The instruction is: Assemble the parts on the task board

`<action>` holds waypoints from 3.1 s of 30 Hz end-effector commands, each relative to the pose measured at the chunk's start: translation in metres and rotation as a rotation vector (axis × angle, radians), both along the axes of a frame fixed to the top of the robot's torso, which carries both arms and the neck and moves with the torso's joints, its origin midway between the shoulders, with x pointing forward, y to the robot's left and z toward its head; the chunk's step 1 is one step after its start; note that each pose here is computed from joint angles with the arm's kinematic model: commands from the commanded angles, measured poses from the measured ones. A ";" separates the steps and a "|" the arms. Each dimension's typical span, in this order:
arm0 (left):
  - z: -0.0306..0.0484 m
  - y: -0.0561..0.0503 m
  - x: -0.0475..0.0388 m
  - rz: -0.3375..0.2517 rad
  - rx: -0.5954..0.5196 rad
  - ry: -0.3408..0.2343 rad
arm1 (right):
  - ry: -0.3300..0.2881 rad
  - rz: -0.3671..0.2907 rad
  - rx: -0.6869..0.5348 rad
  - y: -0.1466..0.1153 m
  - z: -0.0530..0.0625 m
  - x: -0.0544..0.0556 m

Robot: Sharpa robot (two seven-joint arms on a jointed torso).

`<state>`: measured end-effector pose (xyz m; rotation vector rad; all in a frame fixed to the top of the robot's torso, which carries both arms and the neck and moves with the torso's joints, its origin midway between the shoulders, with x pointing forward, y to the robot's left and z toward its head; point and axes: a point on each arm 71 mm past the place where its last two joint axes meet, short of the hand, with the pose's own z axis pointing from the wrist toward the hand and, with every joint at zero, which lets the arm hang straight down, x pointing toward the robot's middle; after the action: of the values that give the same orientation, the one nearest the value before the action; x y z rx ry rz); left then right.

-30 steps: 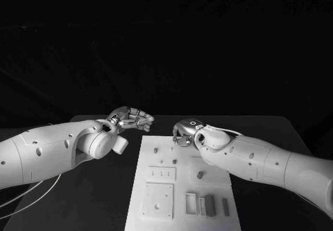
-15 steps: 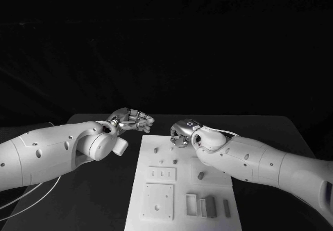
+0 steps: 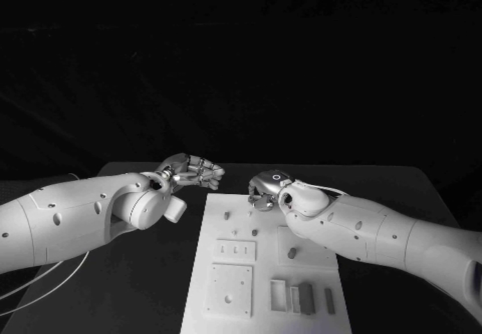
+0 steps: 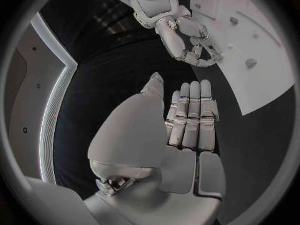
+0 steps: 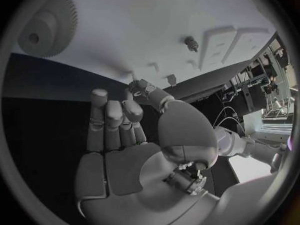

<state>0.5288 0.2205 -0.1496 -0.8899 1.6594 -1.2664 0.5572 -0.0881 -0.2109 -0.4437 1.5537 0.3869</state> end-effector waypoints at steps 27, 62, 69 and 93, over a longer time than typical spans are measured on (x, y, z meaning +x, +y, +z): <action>0.0018 0.004 0.0026 0.014 0.002 -0.010 | 0.011 0.002 -0.020 -0.001 -0.002 -0.005; 0.0015 0.004 0.0027 0.012 0.003 -0.007 | 0.005 -0.014 -0.015 -0.003 -0.001 -0.005; 0.0014 0.005 0.0025 0.014 0.003 -0.006 | 0.006 -0.014 -0.016 -0.003 -0.001 -0.005; 0.0009 0.006 0.0020 0.009 0.005 0.002 | 0.018 -0.028 -0.011 -0.004 -0.002 -0.004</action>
<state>0.5312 0.2278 -0.1500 -0.9022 1.6539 -1.2445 0.5537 -0.0923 -0.2119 -0.4255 1.5671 0.3690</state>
